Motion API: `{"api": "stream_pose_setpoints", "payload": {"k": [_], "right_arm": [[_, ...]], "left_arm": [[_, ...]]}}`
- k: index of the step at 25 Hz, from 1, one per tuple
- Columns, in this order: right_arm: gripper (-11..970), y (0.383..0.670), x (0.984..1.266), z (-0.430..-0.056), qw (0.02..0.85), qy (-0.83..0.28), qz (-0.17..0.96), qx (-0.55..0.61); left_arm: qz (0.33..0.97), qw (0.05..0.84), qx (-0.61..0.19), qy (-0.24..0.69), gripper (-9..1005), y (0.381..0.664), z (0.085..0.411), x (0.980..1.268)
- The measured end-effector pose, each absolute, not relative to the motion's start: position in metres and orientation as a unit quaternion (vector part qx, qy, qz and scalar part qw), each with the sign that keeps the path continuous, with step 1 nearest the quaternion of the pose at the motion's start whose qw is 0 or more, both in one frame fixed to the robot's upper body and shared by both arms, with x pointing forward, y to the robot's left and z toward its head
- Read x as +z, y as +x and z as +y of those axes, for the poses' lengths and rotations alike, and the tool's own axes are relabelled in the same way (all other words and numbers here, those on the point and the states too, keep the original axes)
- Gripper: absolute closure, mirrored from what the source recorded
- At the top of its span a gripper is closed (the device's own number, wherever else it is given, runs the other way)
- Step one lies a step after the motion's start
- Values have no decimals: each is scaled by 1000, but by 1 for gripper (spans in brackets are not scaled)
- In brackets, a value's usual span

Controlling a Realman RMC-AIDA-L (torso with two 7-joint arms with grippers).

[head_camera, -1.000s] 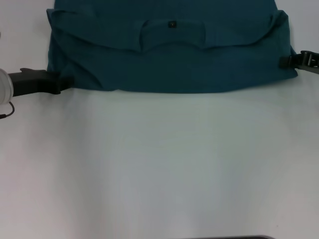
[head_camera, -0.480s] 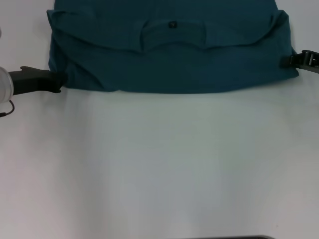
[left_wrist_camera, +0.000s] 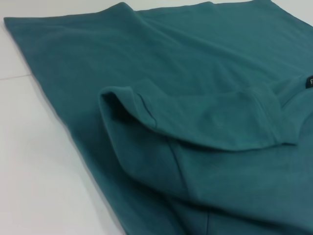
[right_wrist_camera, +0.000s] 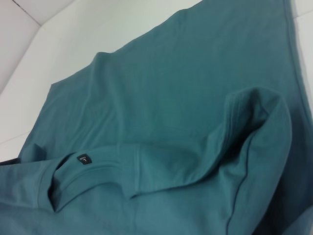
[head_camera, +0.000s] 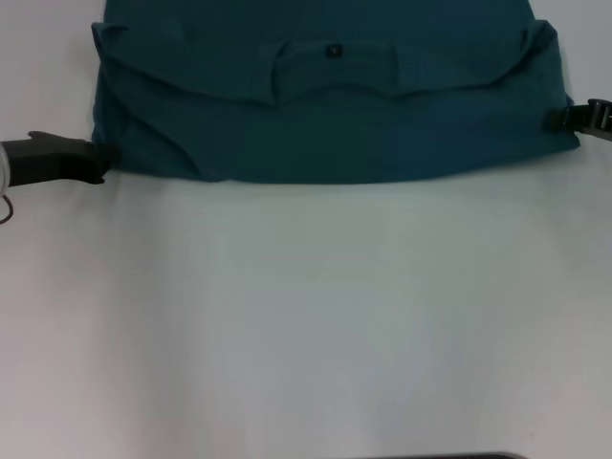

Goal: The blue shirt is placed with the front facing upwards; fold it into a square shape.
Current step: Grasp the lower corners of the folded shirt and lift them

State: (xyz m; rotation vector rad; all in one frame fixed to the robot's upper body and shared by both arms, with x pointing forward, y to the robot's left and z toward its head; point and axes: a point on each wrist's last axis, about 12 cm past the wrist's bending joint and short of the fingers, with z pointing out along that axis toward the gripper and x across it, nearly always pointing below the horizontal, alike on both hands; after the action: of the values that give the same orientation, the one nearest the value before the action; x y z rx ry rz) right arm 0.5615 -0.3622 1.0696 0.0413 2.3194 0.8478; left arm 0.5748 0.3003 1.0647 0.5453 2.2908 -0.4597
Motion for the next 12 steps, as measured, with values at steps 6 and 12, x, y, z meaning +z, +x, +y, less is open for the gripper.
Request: {"api": "stream_pose_setpoints", "payload": {"k": [6, 12], "right_arm": [[911, 549, 1065, -361, 337, -4, 877, 343], [911, 534, 1059, -360, 331, -16, 872, 359]], "left_arm": [[887, 358, -196, 218, 997, 564, 309, 1072], [888, 349, -215, 209, 996, 547, 324, 1075]]}}
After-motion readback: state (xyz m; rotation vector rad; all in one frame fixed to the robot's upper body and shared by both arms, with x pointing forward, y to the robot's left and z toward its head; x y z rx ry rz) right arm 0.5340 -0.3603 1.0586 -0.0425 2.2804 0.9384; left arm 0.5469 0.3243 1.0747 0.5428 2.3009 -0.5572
